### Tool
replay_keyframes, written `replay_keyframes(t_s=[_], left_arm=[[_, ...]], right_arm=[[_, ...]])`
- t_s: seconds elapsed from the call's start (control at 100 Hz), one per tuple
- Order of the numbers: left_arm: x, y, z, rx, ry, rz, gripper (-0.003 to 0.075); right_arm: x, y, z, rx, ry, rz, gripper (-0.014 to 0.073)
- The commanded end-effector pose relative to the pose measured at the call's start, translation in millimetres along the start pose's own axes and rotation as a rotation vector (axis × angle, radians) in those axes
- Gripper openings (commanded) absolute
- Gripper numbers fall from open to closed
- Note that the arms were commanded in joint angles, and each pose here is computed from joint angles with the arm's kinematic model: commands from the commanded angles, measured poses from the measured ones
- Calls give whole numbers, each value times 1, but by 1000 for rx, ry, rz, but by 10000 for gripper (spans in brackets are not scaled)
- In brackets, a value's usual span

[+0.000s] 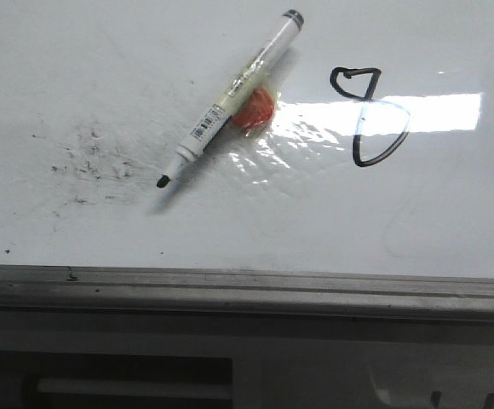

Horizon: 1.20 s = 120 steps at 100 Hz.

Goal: Write number 8 on whiteboard

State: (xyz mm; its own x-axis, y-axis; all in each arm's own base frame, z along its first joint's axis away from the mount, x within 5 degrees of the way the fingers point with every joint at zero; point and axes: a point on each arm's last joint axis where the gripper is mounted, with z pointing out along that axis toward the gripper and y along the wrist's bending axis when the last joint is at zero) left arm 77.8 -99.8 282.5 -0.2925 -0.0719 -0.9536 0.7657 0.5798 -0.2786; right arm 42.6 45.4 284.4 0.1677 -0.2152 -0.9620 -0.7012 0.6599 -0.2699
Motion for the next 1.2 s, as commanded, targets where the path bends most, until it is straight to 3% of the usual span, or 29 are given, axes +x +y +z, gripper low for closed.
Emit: replay_keyframes(t_s=[0.0, 0.14, 0.34, 0.56, 0.93, 1.06, 1.19], left_arm=[[-10, -5, -1, 37, -29, -4, -20], [-3, -3, -1, 25, -11, -7, -20], [7, 22, -3, -198, 13, 78, -20], [7, 37, -17, -345, -12, 238, -20], [39, 58, -58, -669, -153, 191, -20], [56, 61, -66, -720, -244, 145, -20], [69, 63, -70, -746, -266, 197, -20]], right_arm=[[-15, -6, -2, 47, -97, -5, -43], [-15, -6, -2, 47, -97, -5, -43], [-15, -6, -2, 47, -97, -5, -43], [-15, -6, -2, 47, -97, -5, -43], [-15, -6, -2, 47, -97, -5, -43], [-15, -6, -2, 47, -97, -5, -43], [-15, -6, -2, 47, -97, -5, -43]])
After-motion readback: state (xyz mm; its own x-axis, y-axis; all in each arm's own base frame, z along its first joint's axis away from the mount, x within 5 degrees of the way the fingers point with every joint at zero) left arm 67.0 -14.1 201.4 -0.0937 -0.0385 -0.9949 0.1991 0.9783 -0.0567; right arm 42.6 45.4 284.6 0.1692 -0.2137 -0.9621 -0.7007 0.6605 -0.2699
